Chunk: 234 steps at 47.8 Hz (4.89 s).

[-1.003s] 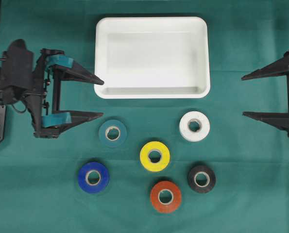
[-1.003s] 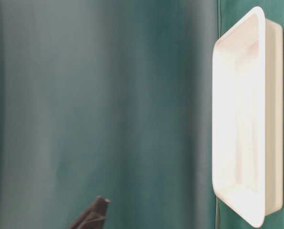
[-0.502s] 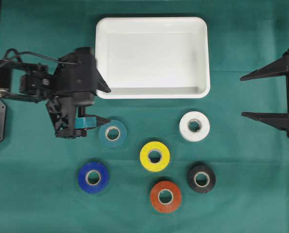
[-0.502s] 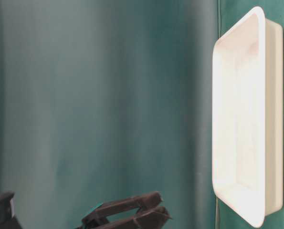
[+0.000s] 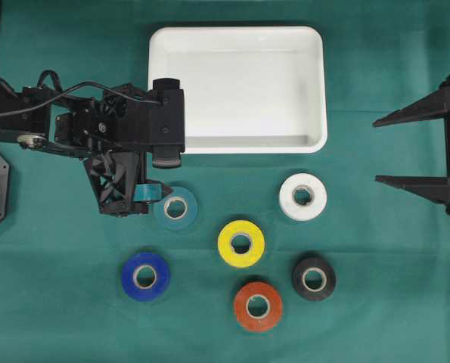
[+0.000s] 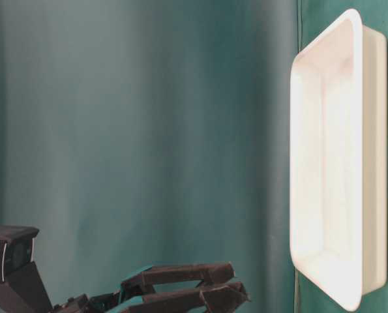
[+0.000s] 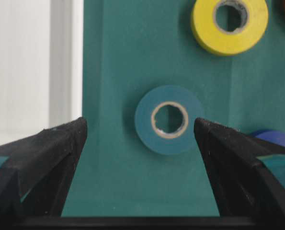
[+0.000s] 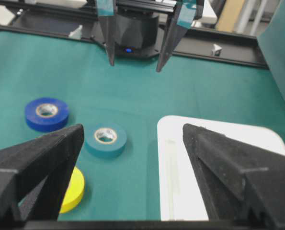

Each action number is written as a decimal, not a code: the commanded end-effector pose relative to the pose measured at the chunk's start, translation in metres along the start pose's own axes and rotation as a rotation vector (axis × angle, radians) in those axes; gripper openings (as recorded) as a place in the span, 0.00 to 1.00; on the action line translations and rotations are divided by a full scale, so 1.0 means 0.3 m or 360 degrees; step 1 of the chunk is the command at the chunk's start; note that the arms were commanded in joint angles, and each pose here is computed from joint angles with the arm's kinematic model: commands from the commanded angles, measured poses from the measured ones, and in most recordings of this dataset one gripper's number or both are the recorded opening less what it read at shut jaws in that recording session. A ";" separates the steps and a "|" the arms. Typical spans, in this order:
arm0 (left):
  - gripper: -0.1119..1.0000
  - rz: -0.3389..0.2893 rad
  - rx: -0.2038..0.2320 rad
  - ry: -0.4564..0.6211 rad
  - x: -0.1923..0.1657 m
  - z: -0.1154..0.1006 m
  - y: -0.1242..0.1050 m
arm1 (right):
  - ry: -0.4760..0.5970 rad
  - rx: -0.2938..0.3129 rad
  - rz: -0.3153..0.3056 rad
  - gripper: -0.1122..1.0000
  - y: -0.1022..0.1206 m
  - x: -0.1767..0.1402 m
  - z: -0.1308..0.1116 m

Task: Pick up the tape from a random location and place it into the white case.
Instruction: 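Open the left gripper and move it over the teal tape roll, then lower the left gripper into the teal roll's hole and close it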

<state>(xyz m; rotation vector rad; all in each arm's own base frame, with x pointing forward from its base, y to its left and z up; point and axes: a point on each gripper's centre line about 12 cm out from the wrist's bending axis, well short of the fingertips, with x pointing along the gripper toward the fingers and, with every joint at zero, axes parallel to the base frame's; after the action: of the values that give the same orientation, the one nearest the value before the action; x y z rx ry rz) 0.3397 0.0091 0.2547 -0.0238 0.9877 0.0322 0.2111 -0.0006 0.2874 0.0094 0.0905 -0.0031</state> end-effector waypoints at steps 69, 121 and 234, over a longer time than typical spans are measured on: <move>0.98 0.0006 -0.0005 0.0059 0.075 -0.023 0.004 | -0.0020 -0.0007 0.0000 0.91 0.000 0.013 0.028; 0.98 0.0004 0.0003 0.0269 0.398 -0.171 0.000 | 0.0039 -0.0012 -0.0002 0.91 -0.001 0.027 0.002; 0.28 -0.0027 0.0050 0.0081 -0.027 0.010 -0.042 | 0.0073 -0.0009 -0.0003 0.91 -0.001 0.027 0.001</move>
<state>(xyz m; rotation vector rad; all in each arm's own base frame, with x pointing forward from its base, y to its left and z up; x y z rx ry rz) 0.3369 -0.0008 0.2342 -0.0103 1.1090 0.0074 0.2165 -0.0006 0.2761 0.0034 0.1641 -0.0030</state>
